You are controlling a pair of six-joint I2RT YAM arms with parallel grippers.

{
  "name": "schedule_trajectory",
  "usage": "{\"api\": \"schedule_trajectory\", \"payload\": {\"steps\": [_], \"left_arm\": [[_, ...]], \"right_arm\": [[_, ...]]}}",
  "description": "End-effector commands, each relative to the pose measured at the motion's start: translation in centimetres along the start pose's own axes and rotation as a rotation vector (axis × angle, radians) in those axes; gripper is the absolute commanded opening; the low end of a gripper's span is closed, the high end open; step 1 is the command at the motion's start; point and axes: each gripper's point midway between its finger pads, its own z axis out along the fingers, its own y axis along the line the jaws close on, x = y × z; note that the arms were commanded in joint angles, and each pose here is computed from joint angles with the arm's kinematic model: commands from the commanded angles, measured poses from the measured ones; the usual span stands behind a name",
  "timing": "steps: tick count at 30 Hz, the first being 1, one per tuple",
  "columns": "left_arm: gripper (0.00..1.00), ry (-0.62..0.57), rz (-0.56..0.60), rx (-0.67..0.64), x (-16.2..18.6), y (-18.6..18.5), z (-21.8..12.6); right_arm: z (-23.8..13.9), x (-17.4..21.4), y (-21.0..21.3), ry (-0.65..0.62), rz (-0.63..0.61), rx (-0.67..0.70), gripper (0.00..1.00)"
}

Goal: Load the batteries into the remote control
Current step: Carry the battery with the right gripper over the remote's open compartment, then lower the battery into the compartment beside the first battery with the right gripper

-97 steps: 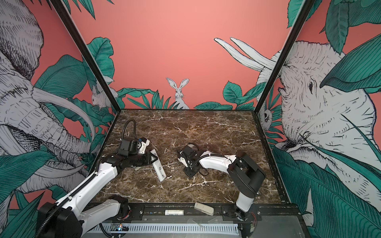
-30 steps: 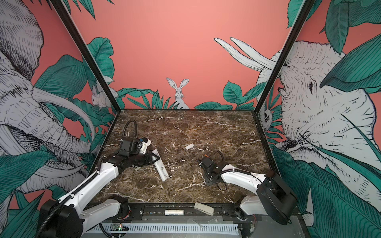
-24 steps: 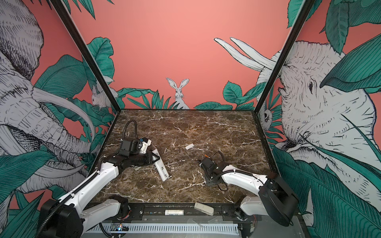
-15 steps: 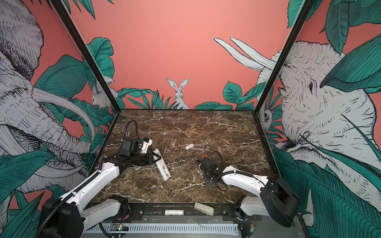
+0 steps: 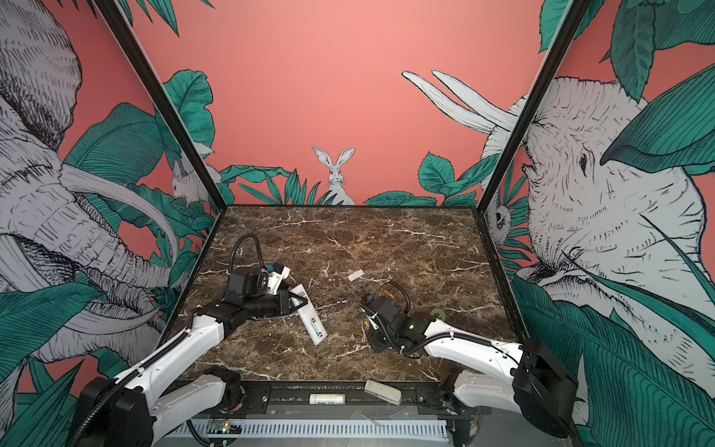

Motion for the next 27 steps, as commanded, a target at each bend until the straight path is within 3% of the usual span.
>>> {"api": "schedule_trajectory", "payload": {"steps": [1,15,27], "left_arm": [[0.0,-0.023,0.054,0.078,-0.3,-1.5,-0.1],[0.0,-0.056,0.036,0.192,-0.4,-2.5,0.4],[0.0,-0.064,0.041,0.265,-0.3,-3.9,-0.3]], "right_arm": [[-0.9,-2.2,2.8,-0.077,-0.064,-0.099,0.1],[0.1,-5.7,10.1,-0.113,-0.184,-0.233,0.09],[1.0,-6.2,9.4,-0.032,-0.126,-0.138,0.09]]}}
